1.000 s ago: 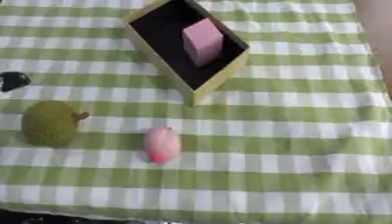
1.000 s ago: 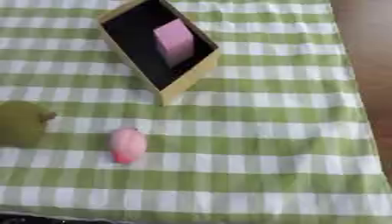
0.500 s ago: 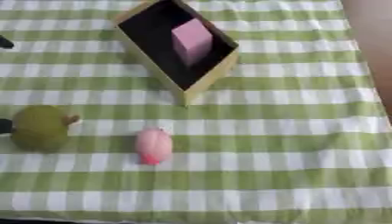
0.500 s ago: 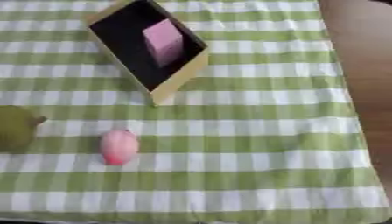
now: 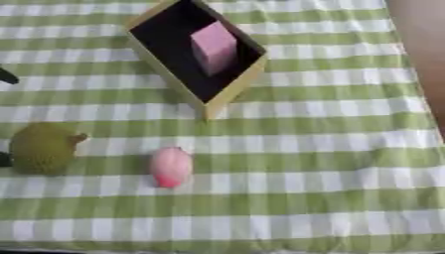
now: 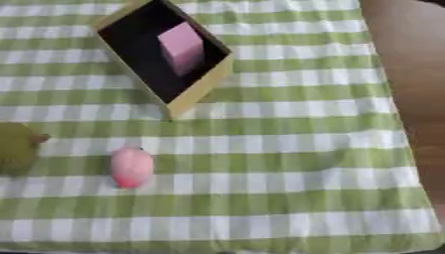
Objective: Pick up objects on the table and place them in the box.
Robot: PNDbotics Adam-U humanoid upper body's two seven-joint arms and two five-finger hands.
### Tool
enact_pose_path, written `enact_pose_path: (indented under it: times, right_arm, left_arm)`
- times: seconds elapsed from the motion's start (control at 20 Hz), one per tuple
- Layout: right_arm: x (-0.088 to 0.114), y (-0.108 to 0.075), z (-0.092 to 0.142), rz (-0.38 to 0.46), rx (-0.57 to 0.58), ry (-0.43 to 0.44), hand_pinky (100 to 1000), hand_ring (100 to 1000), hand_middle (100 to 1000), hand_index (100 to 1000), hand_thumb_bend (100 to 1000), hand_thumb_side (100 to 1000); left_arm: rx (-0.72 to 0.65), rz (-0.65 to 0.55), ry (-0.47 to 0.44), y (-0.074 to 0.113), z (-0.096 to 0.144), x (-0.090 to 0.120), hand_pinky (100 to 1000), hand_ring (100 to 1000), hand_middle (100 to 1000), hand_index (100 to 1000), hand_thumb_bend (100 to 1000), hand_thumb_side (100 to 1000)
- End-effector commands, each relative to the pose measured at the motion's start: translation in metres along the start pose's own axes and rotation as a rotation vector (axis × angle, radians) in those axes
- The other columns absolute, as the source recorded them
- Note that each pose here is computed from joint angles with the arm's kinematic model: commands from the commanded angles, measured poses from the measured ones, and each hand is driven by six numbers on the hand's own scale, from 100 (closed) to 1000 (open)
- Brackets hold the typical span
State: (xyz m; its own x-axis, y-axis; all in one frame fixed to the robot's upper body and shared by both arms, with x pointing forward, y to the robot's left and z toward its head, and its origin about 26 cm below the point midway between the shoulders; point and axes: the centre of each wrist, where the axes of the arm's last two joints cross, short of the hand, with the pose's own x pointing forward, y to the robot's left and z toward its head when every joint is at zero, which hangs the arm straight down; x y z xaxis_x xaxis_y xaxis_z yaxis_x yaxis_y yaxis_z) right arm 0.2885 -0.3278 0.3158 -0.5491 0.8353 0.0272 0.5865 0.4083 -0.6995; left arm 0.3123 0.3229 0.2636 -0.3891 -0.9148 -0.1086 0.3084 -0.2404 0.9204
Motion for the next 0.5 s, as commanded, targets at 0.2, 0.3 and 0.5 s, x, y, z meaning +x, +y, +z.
enact_pose_path:
  times: [0.2,0.3,0.5]
  right_arm:
    - [0.004,-0.007,-0.005,-0.006,-0.026,-0.017,891,856,800,871,100,415]
    - [0.005,-0.007,-0.005,-0.011,-0.027,-0.017,891,854,800,871,100,419]
    - [0.005,-0.005,-0.005,-0.021,-0.030,-0.013,890,853,800,870,100,425]
  left_arm:
    - [-0.103,0.018,0.039,-0.009,-0.005,-0.017,946,877,830,910,723,394]
    - [-0.128,0.017,0.049,-0.013,-0.011,-0.020,940,874,827,908,717,395]
    - [-0.143,0.029,0.047,-0.019,-0.025,-0.023,875,820,768,851,618,437]
